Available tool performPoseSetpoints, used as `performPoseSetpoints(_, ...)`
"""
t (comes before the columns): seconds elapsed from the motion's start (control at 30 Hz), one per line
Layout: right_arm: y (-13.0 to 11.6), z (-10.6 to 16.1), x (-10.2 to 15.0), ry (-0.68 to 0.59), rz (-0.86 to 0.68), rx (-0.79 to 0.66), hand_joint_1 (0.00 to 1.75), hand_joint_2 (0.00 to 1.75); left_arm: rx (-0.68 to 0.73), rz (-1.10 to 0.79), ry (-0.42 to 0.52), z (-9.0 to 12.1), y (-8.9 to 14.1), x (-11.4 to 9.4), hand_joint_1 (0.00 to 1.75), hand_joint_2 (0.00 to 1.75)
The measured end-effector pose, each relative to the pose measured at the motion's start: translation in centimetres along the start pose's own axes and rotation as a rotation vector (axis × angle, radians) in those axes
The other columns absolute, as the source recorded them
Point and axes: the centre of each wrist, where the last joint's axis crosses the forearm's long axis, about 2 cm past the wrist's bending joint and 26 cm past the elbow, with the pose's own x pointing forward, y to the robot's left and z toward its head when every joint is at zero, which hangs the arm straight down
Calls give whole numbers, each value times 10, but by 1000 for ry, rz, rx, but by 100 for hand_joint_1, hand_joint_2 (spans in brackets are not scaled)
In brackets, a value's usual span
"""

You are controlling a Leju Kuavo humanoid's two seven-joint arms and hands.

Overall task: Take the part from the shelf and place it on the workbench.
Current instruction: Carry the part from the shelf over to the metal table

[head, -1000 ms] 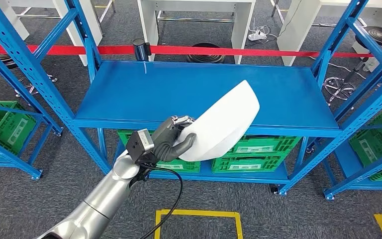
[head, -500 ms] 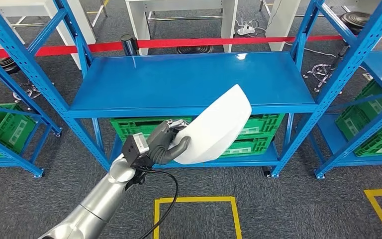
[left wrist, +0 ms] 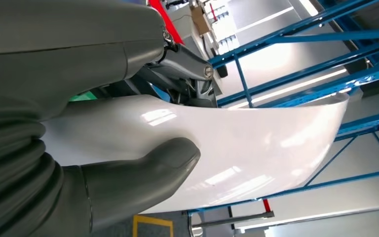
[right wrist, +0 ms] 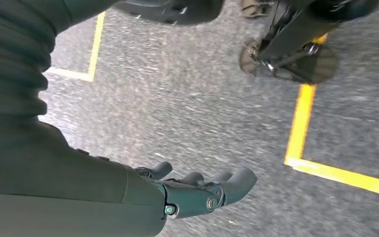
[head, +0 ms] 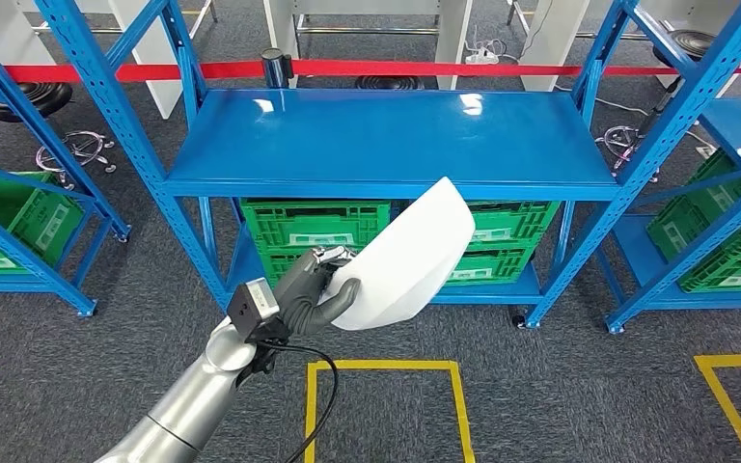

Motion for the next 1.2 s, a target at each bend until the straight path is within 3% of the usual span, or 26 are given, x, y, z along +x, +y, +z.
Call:
performPoseSetpoints(0.63, 1, 1, -3, 8, -22, 18, 0, 175, 63, -19, 62, 31, 3, -12, 175, 175)
performPoseSetpoints(1.2, 0, 0, -2, 0, -54, 33, 0, 175, 63, -11, 62, 28, -5, -15, 175, 175)
